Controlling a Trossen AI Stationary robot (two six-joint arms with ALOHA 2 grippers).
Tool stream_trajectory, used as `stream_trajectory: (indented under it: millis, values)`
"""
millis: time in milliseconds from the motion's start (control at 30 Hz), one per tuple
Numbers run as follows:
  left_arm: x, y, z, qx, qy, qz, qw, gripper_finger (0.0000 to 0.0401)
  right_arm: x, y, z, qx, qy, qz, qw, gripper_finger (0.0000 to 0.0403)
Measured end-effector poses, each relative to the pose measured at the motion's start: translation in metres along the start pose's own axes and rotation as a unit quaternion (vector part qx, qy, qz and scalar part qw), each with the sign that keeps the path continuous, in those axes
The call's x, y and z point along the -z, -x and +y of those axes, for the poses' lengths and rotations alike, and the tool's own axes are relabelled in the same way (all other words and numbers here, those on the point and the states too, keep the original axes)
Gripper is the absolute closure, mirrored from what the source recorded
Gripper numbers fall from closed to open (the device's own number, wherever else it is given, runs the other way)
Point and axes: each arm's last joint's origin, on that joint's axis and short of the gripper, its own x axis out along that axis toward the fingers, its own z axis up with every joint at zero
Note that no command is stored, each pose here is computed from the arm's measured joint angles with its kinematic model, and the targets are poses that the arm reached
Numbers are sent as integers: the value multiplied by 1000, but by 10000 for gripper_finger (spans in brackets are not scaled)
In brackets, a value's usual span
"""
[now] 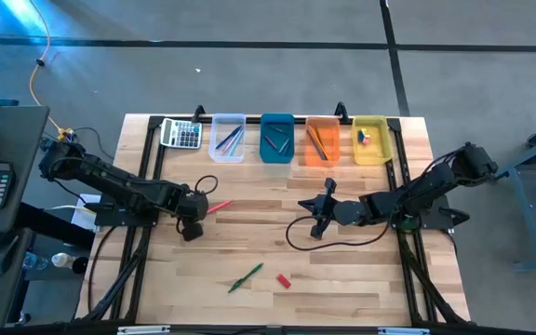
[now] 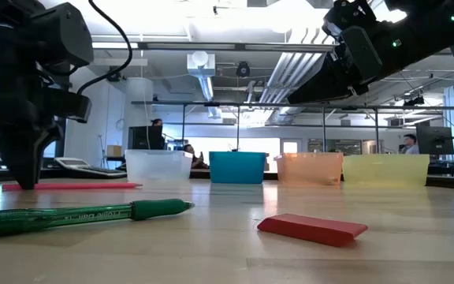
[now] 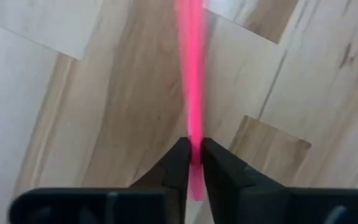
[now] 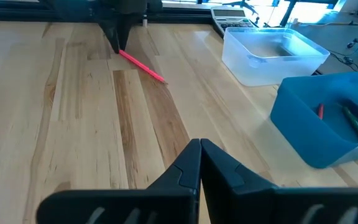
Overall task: Sort crayons/erasers/pens/pencils in bins
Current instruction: Put the pink pencil into the orange bin
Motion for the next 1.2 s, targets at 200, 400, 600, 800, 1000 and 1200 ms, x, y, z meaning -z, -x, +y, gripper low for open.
stream_trajectory:
  millis: [200, 400, 600, 800, 1000, 1200]
  values:
    - [1, 0, -4, 13, 1, -2, 1000, 396, 1, 0, 0, 0, 2, 3, 1000, 403]
    - [0, 4, -8, 62, 9, -20, 998, 397, 1, 0, 0, 0, 2, 3, 1000, 403]
    - [-3, 11, -11, 96, 18, -51, 994, 401, 2, 0, 0, 1, 6, 8, 1000, 403]
    - [-10, 15, -20, 131, 17, -113, 985, 400, 3, 0, -1, 2, -4, 16, 1000, 403]
    - [-16, 13, -29, 169, 27, -209, 963, 400, 6, -3, 1, 3, -20, 17, 1000, 403]
    - [-21, 13, -32, 203, 39, -314, 927, 400, 15, -30, 6, -60, -43, -11, 997, 403]
